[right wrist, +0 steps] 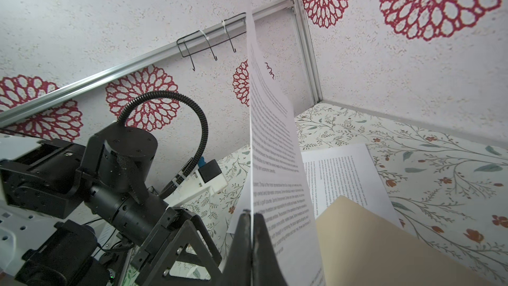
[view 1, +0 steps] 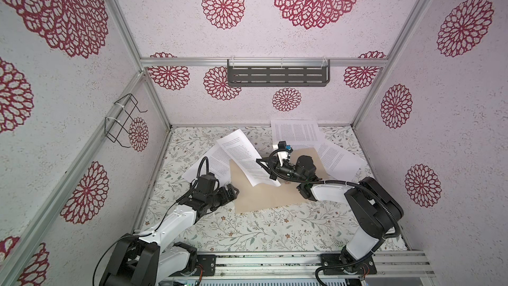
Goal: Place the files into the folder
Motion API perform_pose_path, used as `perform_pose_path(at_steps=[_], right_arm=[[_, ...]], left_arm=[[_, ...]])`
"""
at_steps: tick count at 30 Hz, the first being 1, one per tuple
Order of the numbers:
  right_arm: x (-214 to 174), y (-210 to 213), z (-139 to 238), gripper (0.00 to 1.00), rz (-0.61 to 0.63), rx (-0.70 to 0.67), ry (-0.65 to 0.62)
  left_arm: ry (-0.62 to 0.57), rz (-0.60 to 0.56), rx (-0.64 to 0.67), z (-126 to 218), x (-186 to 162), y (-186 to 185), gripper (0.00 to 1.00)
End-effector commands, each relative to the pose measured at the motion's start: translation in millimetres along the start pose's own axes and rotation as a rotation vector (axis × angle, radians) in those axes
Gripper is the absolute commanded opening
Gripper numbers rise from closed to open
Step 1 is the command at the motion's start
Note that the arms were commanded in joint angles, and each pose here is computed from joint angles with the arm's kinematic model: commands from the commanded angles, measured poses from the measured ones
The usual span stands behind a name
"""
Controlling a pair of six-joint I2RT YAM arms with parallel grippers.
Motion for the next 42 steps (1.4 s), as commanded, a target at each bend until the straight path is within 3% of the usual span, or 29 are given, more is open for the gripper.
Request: perform_pose_path(at_steps=[1,11,23,42], right_arm=[[8.1,3.9,-0.5,0.0,-0.01,0.064,-0.063],[-10.1,-14.6,1.0,0.0,0.004,-0.05,0.078],[-13.3,-17.1,-1.2,0.0,-0.117,0.023,0.002],[-49.2,-38.6,16.6,0.0,-0.313,-0.17,0.066]], left_arm=[[-0.028,-0.02,-0.01,2.8,6.2,-5.8,0.97],[-0.016,-0.03,-0.02,1.5,9.8,-12.6,0.97],[0.012,-0.087,-0.093,-3.7,20.5,-44.9,0.98],[0.092,-0.145,-0.149,-27.3,20.2,-75.5,0.97]])
Point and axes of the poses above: each gripper's point midway between its finger pads, its own z axis back along the fingers, its own y axis along the line the jaws close on, x = y × z, the point moved 10 cm from there along z, back along the fingers, and after that the axes turned 11 degrees about z, right-handed, at the moved point
